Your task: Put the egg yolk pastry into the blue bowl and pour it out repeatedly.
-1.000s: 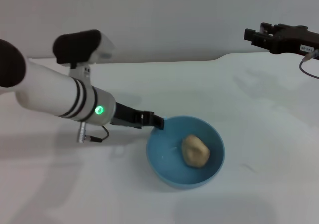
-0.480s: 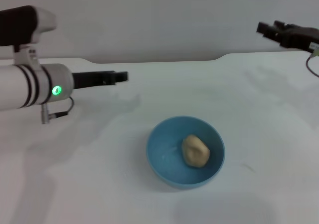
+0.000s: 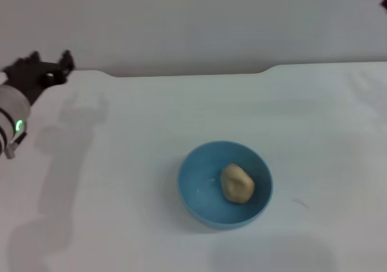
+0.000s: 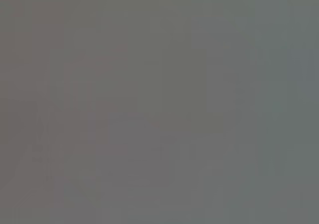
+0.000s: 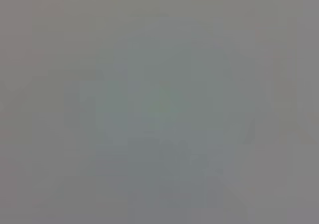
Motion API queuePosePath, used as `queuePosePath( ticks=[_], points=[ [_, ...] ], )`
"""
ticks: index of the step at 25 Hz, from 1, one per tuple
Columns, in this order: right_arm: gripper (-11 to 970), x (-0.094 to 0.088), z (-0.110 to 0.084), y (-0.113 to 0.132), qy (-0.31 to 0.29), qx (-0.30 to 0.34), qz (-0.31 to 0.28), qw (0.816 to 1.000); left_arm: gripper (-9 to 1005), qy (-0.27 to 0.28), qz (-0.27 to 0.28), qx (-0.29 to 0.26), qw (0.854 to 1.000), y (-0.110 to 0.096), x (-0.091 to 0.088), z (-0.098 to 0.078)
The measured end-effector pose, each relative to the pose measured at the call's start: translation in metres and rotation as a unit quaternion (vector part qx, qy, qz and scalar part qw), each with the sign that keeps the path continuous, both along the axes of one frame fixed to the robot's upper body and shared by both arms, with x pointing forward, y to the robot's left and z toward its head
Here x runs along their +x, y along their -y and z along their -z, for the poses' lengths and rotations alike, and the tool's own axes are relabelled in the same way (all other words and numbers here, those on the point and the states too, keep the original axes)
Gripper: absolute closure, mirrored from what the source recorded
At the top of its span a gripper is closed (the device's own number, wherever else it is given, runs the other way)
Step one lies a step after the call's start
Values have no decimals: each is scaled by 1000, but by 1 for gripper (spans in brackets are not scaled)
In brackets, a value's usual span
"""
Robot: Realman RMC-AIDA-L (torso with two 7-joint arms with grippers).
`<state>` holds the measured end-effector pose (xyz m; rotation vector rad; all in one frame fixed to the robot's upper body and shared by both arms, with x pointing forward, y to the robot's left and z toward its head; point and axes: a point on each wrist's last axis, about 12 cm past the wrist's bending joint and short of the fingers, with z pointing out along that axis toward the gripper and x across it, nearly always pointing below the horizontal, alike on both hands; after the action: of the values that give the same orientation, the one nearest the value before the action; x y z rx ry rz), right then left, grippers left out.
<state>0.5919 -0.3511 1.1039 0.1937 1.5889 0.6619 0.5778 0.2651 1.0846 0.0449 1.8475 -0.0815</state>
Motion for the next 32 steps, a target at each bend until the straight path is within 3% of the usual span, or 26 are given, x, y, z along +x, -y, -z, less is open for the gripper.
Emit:
queuePosePath(
  ticks=[5,8,12,16,19,21,32],
  points=[
    [452,-15,17,20,26,67,96,993,393,118,-30,105,987,1,-23,24],
    [452,-26,28,26,51,33,149,987,392,170,-19,145,975,3,-33,36],
    [452,-34,43,19,75,-140,206,966,392,180,-18,103,978,-5,-37,44],
    [452,-36,60,4,53,-329,237,912,392,146,-31,66,987,-22,-43,57],
    [452,-37,67,-3,42,-414,232,879,392,128,-36,78,988,-32,-49,66],
    [452,-39,68,-3,40,-436,230,869,392,123,-42,79,988,-36,-55,69],
    [452,-39,71,-5,30,-381,234,894,393,126,-57,61,988,-38,-67,72]
  ],
)
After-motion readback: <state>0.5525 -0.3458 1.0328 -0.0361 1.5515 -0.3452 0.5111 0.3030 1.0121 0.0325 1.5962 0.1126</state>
